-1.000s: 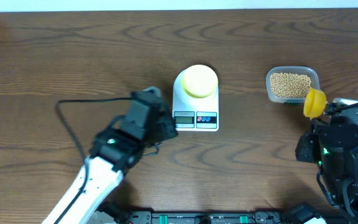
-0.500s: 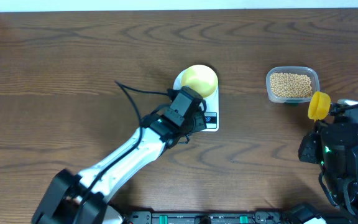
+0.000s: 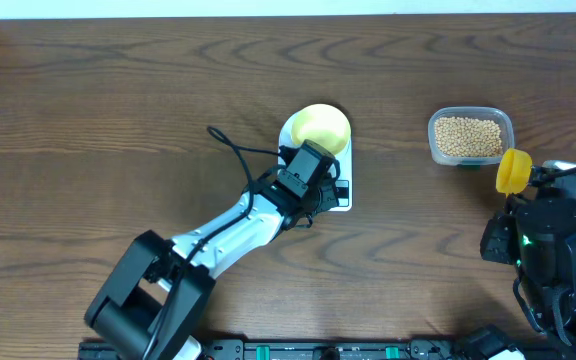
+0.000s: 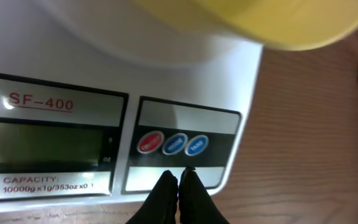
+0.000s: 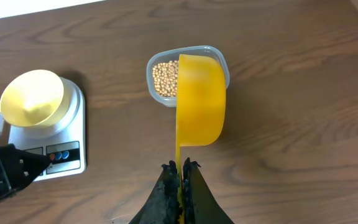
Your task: Scoop item into bowl and weigh 50g on scale
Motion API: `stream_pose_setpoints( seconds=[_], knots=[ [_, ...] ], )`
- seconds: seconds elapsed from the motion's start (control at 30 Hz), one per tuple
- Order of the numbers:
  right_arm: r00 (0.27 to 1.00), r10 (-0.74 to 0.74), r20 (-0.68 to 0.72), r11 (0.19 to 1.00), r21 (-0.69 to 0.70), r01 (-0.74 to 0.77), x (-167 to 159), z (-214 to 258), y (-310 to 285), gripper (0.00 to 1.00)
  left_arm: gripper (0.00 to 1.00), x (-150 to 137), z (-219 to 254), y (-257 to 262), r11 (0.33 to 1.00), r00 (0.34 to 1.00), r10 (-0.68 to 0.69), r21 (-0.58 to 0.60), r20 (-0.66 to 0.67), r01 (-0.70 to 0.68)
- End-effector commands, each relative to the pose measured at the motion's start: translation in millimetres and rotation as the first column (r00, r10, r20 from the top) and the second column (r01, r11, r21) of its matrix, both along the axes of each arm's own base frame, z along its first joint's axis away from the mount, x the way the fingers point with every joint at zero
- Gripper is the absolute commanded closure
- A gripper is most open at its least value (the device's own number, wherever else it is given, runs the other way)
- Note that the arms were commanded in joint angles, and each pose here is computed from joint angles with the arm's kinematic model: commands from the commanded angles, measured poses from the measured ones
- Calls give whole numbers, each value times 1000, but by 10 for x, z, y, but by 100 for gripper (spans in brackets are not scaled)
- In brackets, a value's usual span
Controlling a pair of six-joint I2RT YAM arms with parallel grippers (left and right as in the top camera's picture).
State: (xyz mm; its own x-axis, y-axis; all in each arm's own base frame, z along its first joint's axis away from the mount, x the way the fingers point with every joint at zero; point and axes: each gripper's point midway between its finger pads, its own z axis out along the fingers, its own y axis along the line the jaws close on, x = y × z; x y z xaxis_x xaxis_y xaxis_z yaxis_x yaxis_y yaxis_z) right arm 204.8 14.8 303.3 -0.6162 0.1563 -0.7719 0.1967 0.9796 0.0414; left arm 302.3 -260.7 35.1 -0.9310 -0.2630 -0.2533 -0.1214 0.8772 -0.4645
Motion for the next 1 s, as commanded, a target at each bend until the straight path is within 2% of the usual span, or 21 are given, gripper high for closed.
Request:
stream_pose_setpoints(
  seconds=[0.0, 0.33, 0.63, 0.97],
  knots=[
    [999, -25, 23, 1000, 3, 25, -7, 72, -48, 99, 93, 85, -13, 13, 999, 1000, 24, 23, 20, -24],
    [999, -26, 23, 1000, 3, 25, -7, 74, -48, 99, 93, 165, -8, 85, 997, 997, 55, 57, 59, -58],
    [999, -26, 23, 1000, 3, 25, -6, 73, -47, 99, 93, 215, 13, 46, 997, 995, 56, 39, 80, -59],
    [999, -26, 23, 1000, 3, 25, -7, 73, -48, 99, 93, 211, -101, 47, 997, 996, 61, 50, 60, -64]
  ],
)
